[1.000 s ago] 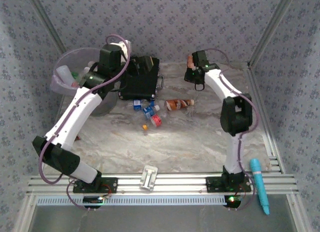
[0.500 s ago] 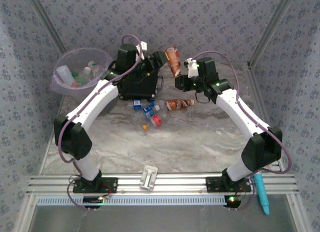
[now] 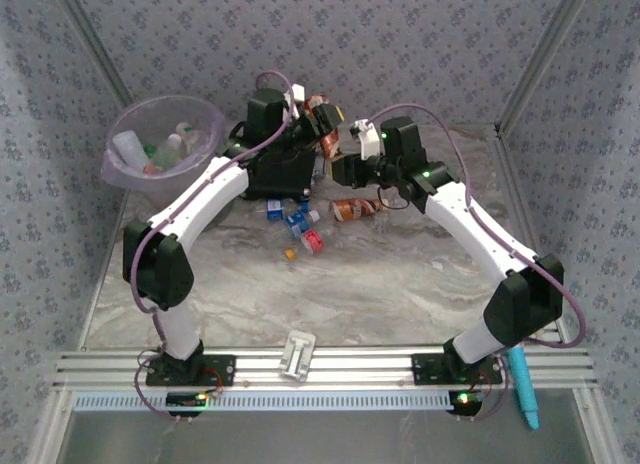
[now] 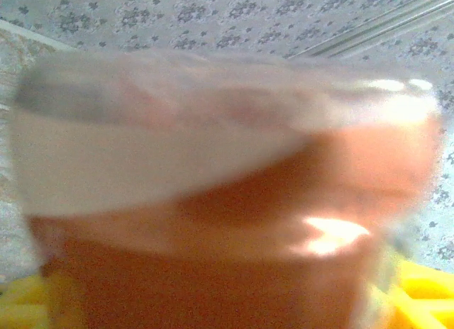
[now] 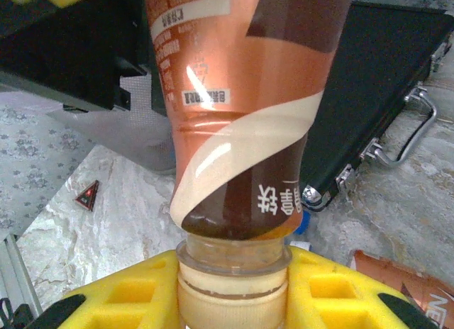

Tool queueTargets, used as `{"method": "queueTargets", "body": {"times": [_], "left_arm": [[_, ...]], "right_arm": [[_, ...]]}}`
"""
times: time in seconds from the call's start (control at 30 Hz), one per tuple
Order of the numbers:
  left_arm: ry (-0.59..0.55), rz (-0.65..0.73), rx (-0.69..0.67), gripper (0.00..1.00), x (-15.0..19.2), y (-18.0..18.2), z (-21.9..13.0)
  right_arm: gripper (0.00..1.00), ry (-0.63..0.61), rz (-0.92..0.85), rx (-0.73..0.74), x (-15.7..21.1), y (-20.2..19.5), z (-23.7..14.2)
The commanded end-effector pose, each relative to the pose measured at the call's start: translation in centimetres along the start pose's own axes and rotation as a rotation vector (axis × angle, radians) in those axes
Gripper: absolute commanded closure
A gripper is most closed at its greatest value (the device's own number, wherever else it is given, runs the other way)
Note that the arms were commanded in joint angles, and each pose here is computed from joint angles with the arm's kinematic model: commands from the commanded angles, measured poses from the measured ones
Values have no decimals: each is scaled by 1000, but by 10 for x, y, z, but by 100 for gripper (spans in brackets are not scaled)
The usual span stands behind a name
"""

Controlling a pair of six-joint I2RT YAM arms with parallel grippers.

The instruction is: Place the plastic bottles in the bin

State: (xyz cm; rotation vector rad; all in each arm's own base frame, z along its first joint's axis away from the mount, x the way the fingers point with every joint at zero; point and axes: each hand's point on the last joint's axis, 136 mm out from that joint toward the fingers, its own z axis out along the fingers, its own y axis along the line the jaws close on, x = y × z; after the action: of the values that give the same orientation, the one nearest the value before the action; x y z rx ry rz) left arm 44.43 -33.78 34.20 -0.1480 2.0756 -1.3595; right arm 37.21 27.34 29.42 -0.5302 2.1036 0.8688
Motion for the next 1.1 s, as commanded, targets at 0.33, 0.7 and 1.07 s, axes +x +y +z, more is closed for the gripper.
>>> {"method": "queueTargets", "body": {"times": [0.33,0.7,1.07], "left_arm": [[-69,110,26,44,-41,-35,-23],[-275,317,-238,49,-142,-26,-144],[-480,345,-759,62,-203,69,-292]], "right_arm": [[16,-77,-84,-57,-43,24,-16],[0,-145,-55,-19,-40,12,-55],[0,-122,67,46,3,-24,-65]]}}
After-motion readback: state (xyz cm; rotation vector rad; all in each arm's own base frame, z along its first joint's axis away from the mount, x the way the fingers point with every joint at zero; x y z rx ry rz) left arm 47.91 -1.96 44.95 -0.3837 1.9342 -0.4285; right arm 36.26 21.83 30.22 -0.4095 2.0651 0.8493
